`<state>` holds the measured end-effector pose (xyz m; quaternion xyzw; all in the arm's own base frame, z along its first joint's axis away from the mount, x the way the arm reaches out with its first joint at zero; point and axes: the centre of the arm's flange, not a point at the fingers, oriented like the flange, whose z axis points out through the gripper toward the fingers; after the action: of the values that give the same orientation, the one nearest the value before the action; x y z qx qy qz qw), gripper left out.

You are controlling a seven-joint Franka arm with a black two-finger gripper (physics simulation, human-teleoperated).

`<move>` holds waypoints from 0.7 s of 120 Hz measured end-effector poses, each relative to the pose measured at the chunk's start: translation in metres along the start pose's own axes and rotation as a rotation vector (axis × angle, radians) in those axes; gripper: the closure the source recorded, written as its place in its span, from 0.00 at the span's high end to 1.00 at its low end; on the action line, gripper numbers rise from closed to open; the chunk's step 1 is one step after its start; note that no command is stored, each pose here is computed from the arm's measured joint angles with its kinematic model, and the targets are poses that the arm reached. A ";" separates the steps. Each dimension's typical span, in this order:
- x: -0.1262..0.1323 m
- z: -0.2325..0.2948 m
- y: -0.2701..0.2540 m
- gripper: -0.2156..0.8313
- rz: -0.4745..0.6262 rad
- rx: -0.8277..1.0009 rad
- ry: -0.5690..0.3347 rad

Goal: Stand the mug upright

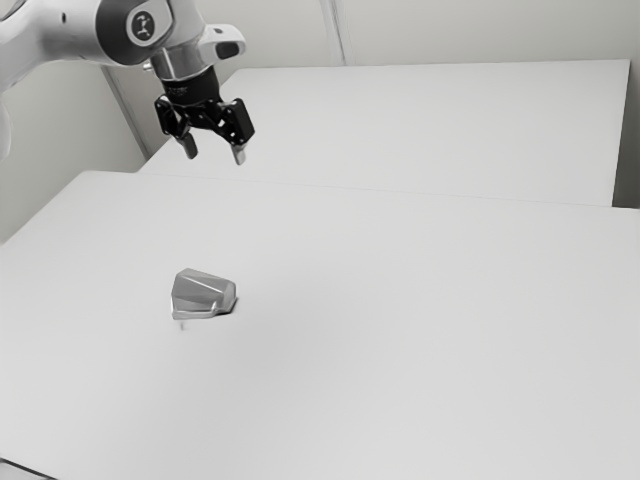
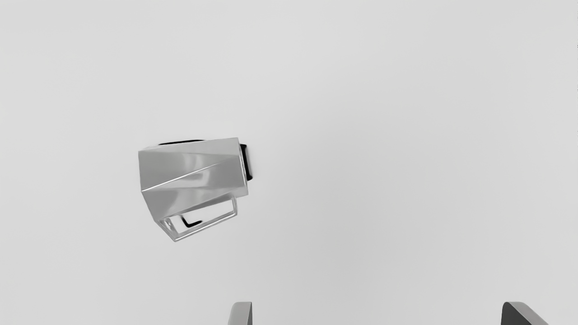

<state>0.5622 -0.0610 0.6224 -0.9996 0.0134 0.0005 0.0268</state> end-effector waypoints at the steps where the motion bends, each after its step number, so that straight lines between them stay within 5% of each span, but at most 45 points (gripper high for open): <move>1: 0.000 0.000 0.000 0.79 0.001 0.000 0.000; 84: -0.026 0.030 -0.008 0.79 -0.037 -0.058 -0.027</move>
<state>0.5365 -0.0503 0.5927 -0.9999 -0.0055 0.0139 -0.0019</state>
